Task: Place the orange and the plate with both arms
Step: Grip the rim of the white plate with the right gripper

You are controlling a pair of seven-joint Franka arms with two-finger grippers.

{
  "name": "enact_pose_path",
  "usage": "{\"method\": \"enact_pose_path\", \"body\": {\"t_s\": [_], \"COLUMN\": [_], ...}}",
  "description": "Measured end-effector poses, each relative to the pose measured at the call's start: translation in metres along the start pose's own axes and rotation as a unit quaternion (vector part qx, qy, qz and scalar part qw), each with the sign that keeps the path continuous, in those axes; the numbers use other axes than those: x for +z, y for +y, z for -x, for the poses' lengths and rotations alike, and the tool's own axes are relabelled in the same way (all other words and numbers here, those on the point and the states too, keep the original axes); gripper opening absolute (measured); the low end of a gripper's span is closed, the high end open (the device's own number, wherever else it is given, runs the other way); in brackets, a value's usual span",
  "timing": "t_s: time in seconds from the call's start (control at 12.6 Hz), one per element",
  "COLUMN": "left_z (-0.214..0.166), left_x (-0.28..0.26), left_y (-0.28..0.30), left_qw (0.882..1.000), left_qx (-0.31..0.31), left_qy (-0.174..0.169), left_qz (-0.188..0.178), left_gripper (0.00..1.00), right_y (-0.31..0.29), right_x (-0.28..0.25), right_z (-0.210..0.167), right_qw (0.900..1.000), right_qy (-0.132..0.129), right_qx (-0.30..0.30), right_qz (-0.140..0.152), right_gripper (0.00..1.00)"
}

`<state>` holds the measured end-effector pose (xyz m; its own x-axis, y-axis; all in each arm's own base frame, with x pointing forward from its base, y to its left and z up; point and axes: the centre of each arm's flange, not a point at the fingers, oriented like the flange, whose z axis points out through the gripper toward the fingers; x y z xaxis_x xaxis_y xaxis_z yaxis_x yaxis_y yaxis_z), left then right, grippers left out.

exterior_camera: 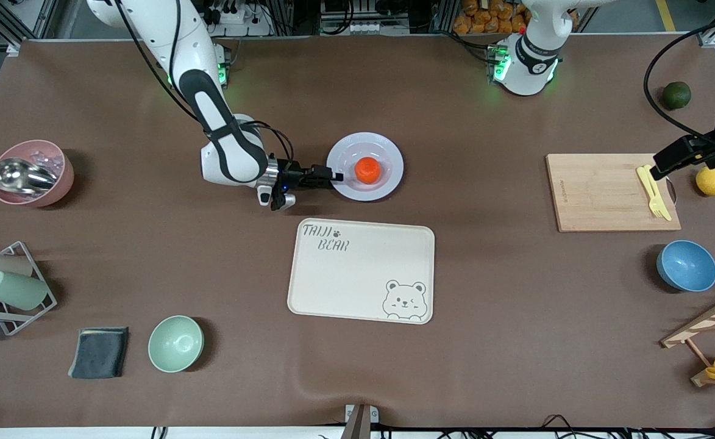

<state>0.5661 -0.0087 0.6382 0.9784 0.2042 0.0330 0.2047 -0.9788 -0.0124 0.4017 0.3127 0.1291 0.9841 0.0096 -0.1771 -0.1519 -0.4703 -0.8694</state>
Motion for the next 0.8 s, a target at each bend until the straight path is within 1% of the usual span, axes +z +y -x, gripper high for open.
{"method": "enact_pose_path", "body": {"t_s": [0.16, 0.24, 0.32, 0.4, 0.56, 0.64, 0.8], "left_z": [-0.0002, -0.0003, -0.0003, -0.0003, -0.0004, -0.0003, 0.0001], "left_x": [0.0000, 0.0000, 0.0000, 0.0000, 0.0000, 0.0000, 0.0000], "left_y": [-0.0008, -0.0012, -0.0015, -0.0016, -0.0016, -0.0014, 0.0002], "left_qw": [1.000, 1.000, 1.000, 1.000, 1.000, 1.000, 1.000], "left_qx": [-0.001, -0.001, -0.001, -0.001, -0.001, -0.001, -0.001], "left_qy": [0.000, 0.000, 0.000, 0.000, 0.000, 0.000, -0.001], "left_qz": [0.000, 0.000, 0.000, 0.000, 0.000, 0.000, 0.005], "left_gripper": [1.00, 1.00, 1.00, 1.00, 1.00, 1.00, 1.00], "right_y": [0.0001, 0.0001, 0.0001, 0.0001, -0.0002, -0.0007, -0.0015], "right_x": [-0.0001, 0.0000, 0.0000, 0.0000, 0.0001, 0.0002, 0.0004], "right_z": [-0.0001, 0.0001, 0.0001, 0.0001, -0.0003, -0.0004, -0.0005], "right_qw": [1.000, 1.000, 1.000, 1.000, 1.000, 1.000, 1.000], "right_qy": [0.000, 0.000, 0.000, 0.001, 0.007, 0.008, 0.011], "right_qx": [-0.002, -0.006, -0.012, -0.017, -0.019, -0.019, -0.017], "right_qz": [0.000, 0.000, 0.000, 0.000, -0.004, -0.006, -0.010], "right_gripper": [0.56, 0.50, 0.49, 0.40, 0.13, 0.04, 0.04]}}
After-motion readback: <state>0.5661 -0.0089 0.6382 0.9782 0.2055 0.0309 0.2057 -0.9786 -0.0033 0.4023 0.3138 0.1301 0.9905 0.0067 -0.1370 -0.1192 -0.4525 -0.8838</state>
